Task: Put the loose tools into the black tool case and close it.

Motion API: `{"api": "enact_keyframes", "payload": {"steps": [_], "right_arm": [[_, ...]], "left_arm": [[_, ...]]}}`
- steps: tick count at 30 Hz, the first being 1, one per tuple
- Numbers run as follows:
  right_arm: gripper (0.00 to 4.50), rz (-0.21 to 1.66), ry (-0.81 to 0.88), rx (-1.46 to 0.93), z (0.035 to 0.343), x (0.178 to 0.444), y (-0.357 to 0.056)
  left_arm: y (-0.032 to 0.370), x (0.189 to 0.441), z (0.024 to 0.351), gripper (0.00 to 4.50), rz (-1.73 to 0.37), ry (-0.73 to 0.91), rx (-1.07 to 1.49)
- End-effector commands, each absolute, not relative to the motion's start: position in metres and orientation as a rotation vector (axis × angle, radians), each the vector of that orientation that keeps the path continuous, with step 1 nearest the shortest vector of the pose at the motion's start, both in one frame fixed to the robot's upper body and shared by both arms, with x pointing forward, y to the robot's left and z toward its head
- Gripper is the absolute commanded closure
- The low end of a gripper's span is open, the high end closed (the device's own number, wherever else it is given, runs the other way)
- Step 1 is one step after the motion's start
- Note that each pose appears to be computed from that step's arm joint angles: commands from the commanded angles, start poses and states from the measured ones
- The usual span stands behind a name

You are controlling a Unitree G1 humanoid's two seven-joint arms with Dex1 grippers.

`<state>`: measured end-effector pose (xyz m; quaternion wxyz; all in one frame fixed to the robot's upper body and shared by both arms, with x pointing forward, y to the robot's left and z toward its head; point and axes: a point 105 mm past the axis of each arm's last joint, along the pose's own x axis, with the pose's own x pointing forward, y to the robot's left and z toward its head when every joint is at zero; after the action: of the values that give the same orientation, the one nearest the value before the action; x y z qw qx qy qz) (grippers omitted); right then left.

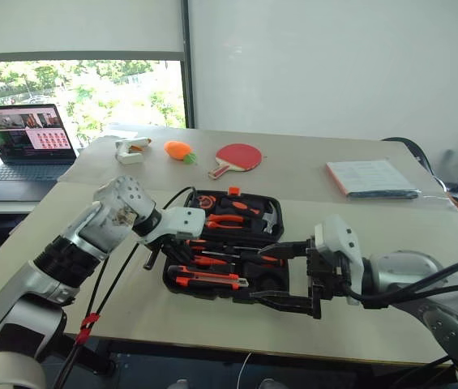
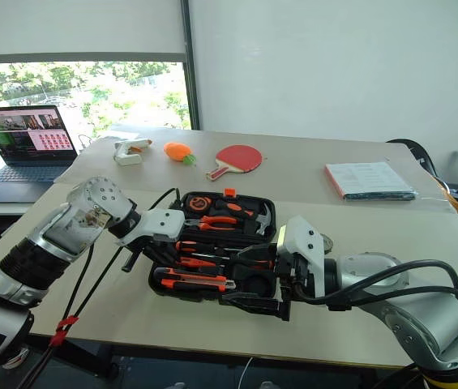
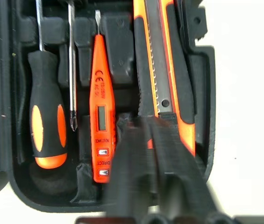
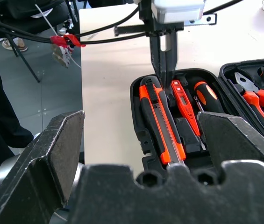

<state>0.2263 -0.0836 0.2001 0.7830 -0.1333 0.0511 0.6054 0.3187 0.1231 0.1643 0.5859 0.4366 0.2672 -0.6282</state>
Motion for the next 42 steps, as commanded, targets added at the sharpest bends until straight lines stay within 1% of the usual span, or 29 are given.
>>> {"api": "enact_keyframes", "payload": {"steps": [1,5,16,19,22,28,31,36,39,42], "right_arm": [[0.00,1.308,0.058,-0.300,0.210,0.224,-0.081],[0.00,1.303,0.057,-0.295,0.210,0.224,-0.081],[0.00,1.290,0.057,-0.287,0.210,0.224,-0.082],[0.00,1.287,0.055,-0.284,0.211,0.224,-0.081],[0.00,1.286,0.053,-0.282,0.211,0.225,-0.081],[0.00,1.282,0.052,-0.281,0.211,0.226,-0.082],[0.00,1.283,0.052,-0.279,0.211,0.226,-0.083],[0.00,1.287,0.050,-0.278,0.212,0.227,-0.081],[0.00,1.288,0.049,-0.278,0.213,0.228,-0.081],[0.00,1.286,0.049,-0.278,0.213,0.228,-0.081]], "left_arm": [[0.119,0.316,0.161,4.47,-1.491,0.612,1.070],[0.119,0.315,0.151,4.47,-1.498,0.640,1.105],[0.110,0.313,0.130,4.47,-1.528,0.653,1.137],[0.109,0.316,0.125,4.47,-1.516,0.652,1.145],[0.107,0.322,0.130,4.47,-1.486,0.635,1.115],[0.117,0.328,0.170,4.47,-1.448,0.575,1.023],[0.127,0.327,0.178,4.47,-1.438,0.577,1.036],[0.126,0.317,0.173,4.47,-1.478,0.577,1.027],[0.126,0.310,0.164,4.47,-1.509,0.595,1.057],[0.129,0.311,0.153,4.47,-1.504,0.614,1.111]]}}
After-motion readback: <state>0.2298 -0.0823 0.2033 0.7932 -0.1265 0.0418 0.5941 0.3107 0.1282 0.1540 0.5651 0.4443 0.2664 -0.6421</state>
